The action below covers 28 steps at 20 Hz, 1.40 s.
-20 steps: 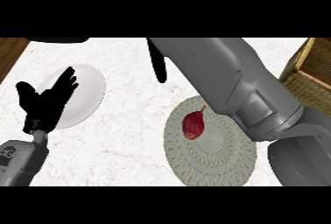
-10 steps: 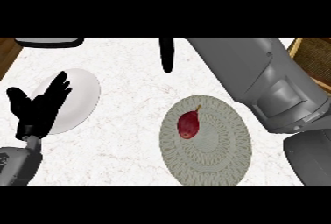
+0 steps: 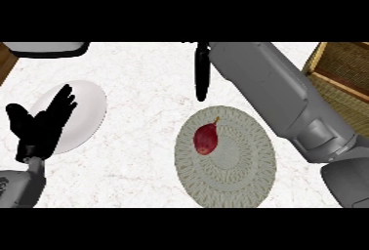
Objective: Pick the pear from the placemat and place it in the basket
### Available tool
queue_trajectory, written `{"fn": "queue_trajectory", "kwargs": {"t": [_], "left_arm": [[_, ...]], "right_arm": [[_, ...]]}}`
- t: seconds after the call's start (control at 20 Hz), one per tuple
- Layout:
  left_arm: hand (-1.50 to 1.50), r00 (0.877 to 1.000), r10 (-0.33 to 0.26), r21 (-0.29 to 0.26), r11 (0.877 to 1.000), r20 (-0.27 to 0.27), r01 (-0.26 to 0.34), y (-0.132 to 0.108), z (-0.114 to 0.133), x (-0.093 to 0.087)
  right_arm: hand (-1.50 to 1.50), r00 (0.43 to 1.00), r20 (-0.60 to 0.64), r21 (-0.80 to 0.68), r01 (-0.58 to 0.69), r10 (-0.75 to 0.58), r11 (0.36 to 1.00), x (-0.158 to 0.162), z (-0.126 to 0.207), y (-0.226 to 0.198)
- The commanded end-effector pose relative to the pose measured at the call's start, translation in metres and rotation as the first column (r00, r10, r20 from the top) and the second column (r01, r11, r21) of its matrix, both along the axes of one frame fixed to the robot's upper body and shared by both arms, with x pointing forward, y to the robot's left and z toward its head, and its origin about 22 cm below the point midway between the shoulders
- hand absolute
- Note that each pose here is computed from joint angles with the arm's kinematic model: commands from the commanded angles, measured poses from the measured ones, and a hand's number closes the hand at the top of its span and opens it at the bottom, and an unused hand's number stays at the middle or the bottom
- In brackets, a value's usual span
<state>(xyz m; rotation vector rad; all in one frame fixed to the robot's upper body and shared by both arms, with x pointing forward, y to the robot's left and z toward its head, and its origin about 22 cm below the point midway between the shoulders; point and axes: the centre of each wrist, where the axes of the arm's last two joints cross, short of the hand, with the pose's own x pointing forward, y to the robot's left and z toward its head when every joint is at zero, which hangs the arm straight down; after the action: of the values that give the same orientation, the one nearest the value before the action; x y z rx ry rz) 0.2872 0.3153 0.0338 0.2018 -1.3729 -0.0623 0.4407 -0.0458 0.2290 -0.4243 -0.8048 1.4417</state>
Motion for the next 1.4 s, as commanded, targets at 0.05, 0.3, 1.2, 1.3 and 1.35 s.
{"fn": "queue_trajectory", "kwargs": {"t": [0.05, 0.3, 1.2, 1.3, 1.35], "left_arm": [[0.0, 1.0, 0.019, 0.002, 1.0, -0.008, -0.019, 0.01, 0.0, -0.002], [0.0, 1.0, -0.004, -0.011, 1.0, 0.009, 0.005, -0.01, -0.002, 0.01], [0.0, 1.0, -0.015, -0.016, 1.0, 0.002, 0.015, 0.015, 0.009, 0.012], [0.0, 1.0, -0.019, -0.008, 1.0, 0.001, 0.019, 0.002, 0.024, 0.007], [0.0, 0.999, -0.029, -0.003, 1.0, 0.015, 0.029, 0.021, 0.008, 0.012]], "right_arm": [[-1.5, 0.998, 0.061, 0.052, 0.002, -0.005, 0.999, -0.02, -0.045, -0.017], [-1.5, 0.993, 0.09, 0.141, 0.057, -0.07, 0.988, -0.034, -0.098, -0.022], [-1.5, 0.999, -0.035, -0.037, 0.038, -0.04, 0.999, -0.055, -0.162, -0.041], [-1.5, 0.998, -0.042, -0.012, 0.049, -0.05, 0.999, -0.045, -0.148, -0.045], [-1.5, 0.998, -0.035, 0.001, 0.051, -0.051, 0.999, -0.043, -0.161, -0.035]]}}
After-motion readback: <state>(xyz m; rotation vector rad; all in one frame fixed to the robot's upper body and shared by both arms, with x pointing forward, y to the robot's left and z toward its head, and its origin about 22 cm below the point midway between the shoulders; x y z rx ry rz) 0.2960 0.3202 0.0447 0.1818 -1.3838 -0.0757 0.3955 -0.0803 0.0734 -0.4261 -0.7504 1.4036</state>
